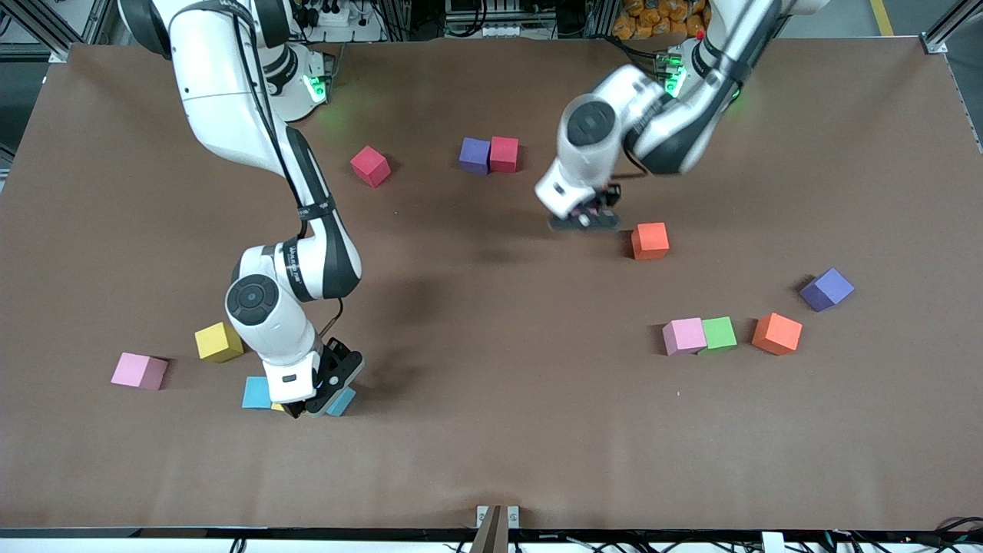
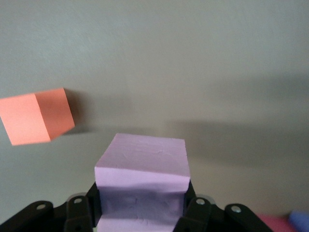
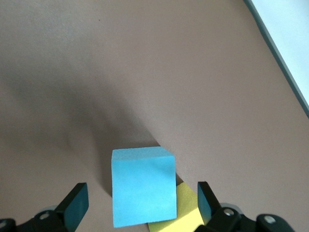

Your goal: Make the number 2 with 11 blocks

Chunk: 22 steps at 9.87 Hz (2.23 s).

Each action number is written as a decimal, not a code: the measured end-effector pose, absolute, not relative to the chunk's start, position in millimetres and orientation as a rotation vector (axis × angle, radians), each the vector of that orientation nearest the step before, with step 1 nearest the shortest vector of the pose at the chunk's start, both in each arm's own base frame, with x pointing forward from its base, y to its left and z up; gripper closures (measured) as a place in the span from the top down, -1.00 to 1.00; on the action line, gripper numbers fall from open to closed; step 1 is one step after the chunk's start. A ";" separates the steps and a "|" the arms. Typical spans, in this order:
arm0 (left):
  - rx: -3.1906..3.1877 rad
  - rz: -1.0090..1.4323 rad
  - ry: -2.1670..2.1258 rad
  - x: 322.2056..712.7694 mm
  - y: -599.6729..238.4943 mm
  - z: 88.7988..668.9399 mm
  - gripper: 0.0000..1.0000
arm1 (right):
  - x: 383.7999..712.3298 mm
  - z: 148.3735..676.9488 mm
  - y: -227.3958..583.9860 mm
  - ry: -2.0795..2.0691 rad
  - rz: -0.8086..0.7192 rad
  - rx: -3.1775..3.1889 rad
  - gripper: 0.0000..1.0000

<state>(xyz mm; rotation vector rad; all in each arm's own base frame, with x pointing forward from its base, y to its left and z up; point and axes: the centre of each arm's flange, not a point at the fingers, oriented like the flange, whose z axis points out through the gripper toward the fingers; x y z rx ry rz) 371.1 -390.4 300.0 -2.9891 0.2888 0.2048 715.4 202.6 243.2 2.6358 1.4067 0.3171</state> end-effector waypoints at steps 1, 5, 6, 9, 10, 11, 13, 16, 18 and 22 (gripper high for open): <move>-2.951 0.206 0.464 341.9 -403.2 297.2 0.22 | 716.9 237.7 200.7 1.399 0.324 2.641 1.00; -2.707 0.144 1.049 247.3 -441.2 282.8 0.22 | 720.6 210.4 191.8 1.371 0.335 2.697 1.00; -2.629 0.150 1.216 239.4 -443.1 281.3 0.22 | 721.6 206.2 190.4 1.354 0.341 2.718 1.00; -2.448 0.226 1.588 260.9 -427.6 274.2 0.22 | 722.7 195.7 191.6 1.319 0.354 2.773 0.93; -2.464 0.213 1.630 266.7 -427.0 270.1 0.22 | 723.1 194.7 192.7 1.318 0.356 2.777 0.88; -2.508 0.173 1.663 265.2 -430.6 263.3 0.22 | 722.8 194.7 193.8 1.319 0.346 2.787 0.76; -2.588 0.100 1.716 253.2 -433.3 247.2 0.22 | 722.5 197.9 197.9 1.322 0.298 2.832 0.20; -2.657 0.067 1.718 244.0 -431.8 234.3 0.22 | 723.2 213.2 211.4 1.350 0.213 2.909 0.19; -2.656 0.083 1.736 237.4 -433.4 229.4 0.22 | 722.0 222.9 218.4 1.373 0.174 2.933 0.19; -2.591 0.102 1.815 215.7 -436.0 223.7 0.22 | 711.8 252.0 224.0 1.344 0.052 3.051 0.19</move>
